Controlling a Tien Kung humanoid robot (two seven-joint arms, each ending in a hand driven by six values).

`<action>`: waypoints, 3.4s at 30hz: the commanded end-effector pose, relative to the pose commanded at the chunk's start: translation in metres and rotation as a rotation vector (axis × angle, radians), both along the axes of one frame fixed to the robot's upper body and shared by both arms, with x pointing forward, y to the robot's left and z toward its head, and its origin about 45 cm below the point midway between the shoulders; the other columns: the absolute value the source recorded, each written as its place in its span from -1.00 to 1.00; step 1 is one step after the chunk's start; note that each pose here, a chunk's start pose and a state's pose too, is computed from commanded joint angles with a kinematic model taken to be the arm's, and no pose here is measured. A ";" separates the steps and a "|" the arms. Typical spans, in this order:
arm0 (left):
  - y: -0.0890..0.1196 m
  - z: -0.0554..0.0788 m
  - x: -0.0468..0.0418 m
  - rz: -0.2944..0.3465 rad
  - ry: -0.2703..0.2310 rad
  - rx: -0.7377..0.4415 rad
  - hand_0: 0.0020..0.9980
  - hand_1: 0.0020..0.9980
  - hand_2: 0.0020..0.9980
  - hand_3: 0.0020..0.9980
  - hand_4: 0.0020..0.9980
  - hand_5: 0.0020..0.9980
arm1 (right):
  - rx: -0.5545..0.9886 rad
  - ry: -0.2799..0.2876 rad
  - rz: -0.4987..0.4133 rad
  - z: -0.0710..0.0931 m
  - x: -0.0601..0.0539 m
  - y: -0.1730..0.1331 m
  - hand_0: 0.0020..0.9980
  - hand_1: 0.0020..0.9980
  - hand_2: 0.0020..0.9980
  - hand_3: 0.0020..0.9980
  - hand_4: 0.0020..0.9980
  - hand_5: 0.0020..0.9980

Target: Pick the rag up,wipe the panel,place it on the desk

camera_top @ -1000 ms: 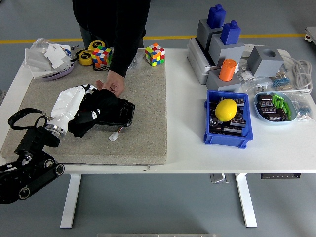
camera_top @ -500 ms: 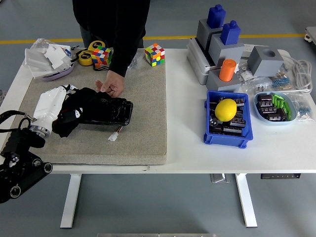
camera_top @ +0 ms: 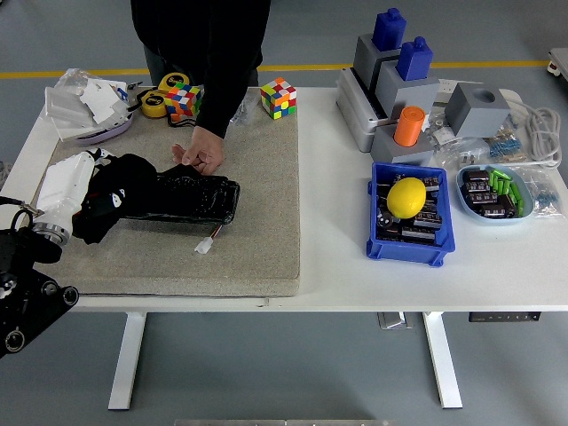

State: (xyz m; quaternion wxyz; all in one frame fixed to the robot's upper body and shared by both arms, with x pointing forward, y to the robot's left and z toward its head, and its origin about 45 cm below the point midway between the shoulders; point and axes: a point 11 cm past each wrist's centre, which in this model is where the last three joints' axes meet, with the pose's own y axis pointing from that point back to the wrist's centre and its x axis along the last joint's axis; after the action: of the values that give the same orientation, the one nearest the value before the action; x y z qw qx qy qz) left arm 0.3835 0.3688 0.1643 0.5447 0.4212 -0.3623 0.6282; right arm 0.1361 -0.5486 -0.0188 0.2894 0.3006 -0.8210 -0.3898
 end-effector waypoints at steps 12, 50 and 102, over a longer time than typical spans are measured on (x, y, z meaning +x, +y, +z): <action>0.007 -0.003 -0.0018 0.024 0.004 -0.003 -0.64 -0.71 -0.03 0.15 0.12 -1.00 | 0.000 0.000 0.003 0.000 0.001 0.000 0.43 0.23 0.35 0.22 1.00 0.16; -0.120 -0.005 -0.0137 -0.325 0.036 -0.031 -0.64 -0.74 0.00 0.32 0.13 -1.00 | -0.002 -0.009 0.006 0.002 0.002 -0.002 0.43 0.23 0.35 0.22 1.00 0.18; -0.015 0.008 -0.0030 -0.061 -0.015 0.020 -0.64 -0.72 -0.02 0.15 0.13 -0.98 | 0.003 0.004 -0.002 0.000 -0.002 0.000 0.43 0.23 0.35 0.22 1.00 0.19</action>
State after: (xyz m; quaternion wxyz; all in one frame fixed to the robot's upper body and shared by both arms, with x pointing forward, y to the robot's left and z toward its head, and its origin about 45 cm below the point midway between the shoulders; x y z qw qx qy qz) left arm 0.3805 0.3537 0.1719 0.5566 0.4106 -0.3856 0.6107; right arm 0.1344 -0.5488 -0.0192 0.2903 0.2996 -0.8201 -0.3917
